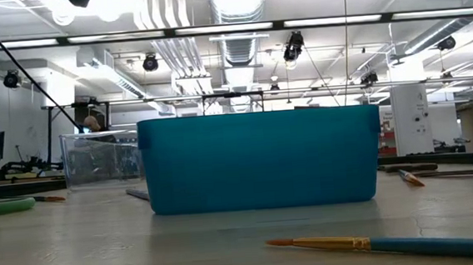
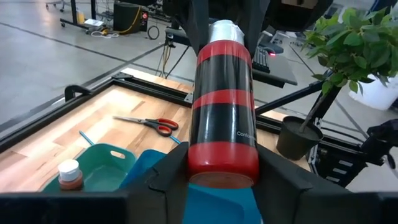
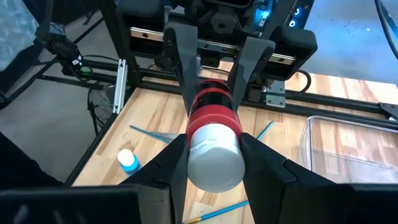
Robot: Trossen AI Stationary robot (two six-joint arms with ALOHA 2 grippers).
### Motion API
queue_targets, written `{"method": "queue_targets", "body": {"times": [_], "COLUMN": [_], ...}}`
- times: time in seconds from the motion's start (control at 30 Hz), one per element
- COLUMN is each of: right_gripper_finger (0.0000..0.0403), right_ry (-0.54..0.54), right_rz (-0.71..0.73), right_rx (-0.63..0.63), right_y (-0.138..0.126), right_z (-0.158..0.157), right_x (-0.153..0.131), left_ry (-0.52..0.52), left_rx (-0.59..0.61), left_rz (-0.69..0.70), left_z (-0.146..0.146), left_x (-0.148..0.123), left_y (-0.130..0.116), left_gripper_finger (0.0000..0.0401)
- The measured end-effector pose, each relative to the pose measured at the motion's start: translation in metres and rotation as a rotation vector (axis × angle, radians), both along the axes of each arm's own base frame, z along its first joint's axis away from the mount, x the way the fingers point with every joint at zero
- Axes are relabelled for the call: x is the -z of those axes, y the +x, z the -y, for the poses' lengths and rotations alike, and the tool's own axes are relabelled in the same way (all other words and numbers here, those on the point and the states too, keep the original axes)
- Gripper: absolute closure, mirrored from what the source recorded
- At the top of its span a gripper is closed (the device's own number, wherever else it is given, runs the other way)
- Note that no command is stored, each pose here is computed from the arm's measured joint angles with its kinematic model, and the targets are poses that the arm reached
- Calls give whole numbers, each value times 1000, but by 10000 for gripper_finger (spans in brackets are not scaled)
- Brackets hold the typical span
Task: Pick & Place Paint Supplies
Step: Put the red paint bottle into the green bin
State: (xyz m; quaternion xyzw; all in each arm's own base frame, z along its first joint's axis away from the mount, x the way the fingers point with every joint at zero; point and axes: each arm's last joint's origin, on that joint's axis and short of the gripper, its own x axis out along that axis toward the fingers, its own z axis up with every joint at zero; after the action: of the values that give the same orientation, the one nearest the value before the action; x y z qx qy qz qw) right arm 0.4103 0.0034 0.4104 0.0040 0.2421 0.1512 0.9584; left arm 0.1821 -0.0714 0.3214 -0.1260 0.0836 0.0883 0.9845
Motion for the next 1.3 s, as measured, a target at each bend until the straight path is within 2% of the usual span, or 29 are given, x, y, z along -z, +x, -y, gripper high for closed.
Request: {"method": "queue_targets", "body": {"times": [0.27, 0.43, 0.83, 0.93, 1.17, 1.3], "right_gripper_finger": [291, 291, 291, 291, 291, 291], "right_ry": [-5, -4, 5, 10, 22, 30], "right_rz": [-5, -4, -10, -15, -22, 4], "right_rx": [-5, -3, 2, 4, 5, 4], "right_y": [0, 0, 0, 0, -6, -15], "right_z": [-1, -1, -1, -1, -2, -3], "right_x": [1, 1, 1, 1, -3, -15], "left_ry": [-40, -33, -63, -87, -114, -91], "left_rx": [-50, -42, 65, 69, 53, 86], "left_rz": [20, 1, -48, -127, -411, -459], "left_z": [-1, -1, 2, 1, -3, -1], "left_x": [-1, 1, 5, 13, 38, 42], "left_y": [0, -1, -1, -3, -17, -20], "left_gripper_finger": [109, 59, 49, 49, 48, 49]}}
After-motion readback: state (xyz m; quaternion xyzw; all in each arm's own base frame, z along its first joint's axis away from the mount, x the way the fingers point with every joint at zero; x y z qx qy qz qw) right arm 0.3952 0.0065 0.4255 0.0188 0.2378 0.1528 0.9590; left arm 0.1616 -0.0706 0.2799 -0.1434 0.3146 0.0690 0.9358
